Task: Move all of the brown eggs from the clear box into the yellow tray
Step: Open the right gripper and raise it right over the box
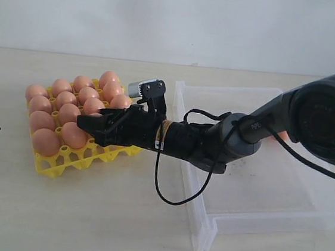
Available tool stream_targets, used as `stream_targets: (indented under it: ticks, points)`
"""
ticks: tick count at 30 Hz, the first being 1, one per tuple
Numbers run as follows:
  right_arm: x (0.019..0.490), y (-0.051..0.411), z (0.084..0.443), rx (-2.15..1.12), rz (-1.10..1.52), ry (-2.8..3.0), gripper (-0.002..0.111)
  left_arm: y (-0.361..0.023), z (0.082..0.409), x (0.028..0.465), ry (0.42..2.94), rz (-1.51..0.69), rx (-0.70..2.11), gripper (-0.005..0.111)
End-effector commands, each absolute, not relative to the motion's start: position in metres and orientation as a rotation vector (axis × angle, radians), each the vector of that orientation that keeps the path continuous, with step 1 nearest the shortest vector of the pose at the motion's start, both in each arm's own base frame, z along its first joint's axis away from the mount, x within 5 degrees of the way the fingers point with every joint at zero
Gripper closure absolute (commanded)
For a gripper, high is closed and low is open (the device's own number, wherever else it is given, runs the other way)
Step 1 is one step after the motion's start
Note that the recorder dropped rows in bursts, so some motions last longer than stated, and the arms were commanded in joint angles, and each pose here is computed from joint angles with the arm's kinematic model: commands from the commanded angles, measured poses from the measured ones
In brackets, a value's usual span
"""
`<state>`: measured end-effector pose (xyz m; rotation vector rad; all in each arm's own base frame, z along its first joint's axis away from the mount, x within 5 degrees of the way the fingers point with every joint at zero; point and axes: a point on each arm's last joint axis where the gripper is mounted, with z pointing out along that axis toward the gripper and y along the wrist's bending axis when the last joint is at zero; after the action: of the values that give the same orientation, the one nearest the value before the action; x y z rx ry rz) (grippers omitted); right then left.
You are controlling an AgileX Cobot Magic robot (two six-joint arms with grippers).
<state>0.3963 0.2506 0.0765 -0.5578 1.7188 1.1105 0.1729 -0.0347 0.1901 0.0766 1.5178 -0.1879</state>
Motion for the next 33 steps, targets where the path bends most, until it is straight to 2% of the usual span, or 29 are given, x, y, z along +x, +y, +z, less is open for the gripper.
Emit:
stream_targets:
  ticks: [1,8,12,14,18,21,26,30,33]
  points:
    - [0.401,0.245,0.09,-0.55,1.068,1.738,0.048,-0.034,0.191,0.171,1.507,-0.18,0.073,0.103]
    - [0.413,0.221,0.13,-0.592,0.897,1.813,0.048,-0.034,0.191,0.171,1.506,-0.172,0.08,0.103]
    - [0.413,0.207,0.153,-0.602,0.883,1.902,0.05,-0.034,0.191,0.171,1.506,-0.172,0.08,0.103]
    - [0.41,0.203,0.164,-0.654,0.874,1.912,0.054,-0.034,0.191,0.171,1.506,-0.172,0.08,0.103]
    - [0.399,0.19,0.198,-0.833,0.837,1.884,0.073,-0.034,0.191,0.171,1.506,-0.172,0.08,0.103]
    - [0.395,0.17,0.225,-0.896,0.726,1.9,0.08,-0.034,0.191,0.171,1.506,-0.17,0.082,0.103]
    - [0.397,0.114,0.263,-0.547,0.68,2.017,0.08,-0.034,0.191,0.171,1.506,-0.17,0.082,0.103]
    - [0.403,0.071,0.269,-0.292,0.71,2.064,0.082,-0.034,0.191,0.171,1.506,-0.17,0.082,0.103]
    - [0.405,0.048,0.263,-0.232,0.696,2.081,0.097,-0.034,0.191,0.171,1.506,-0.17,0.082,0.103]
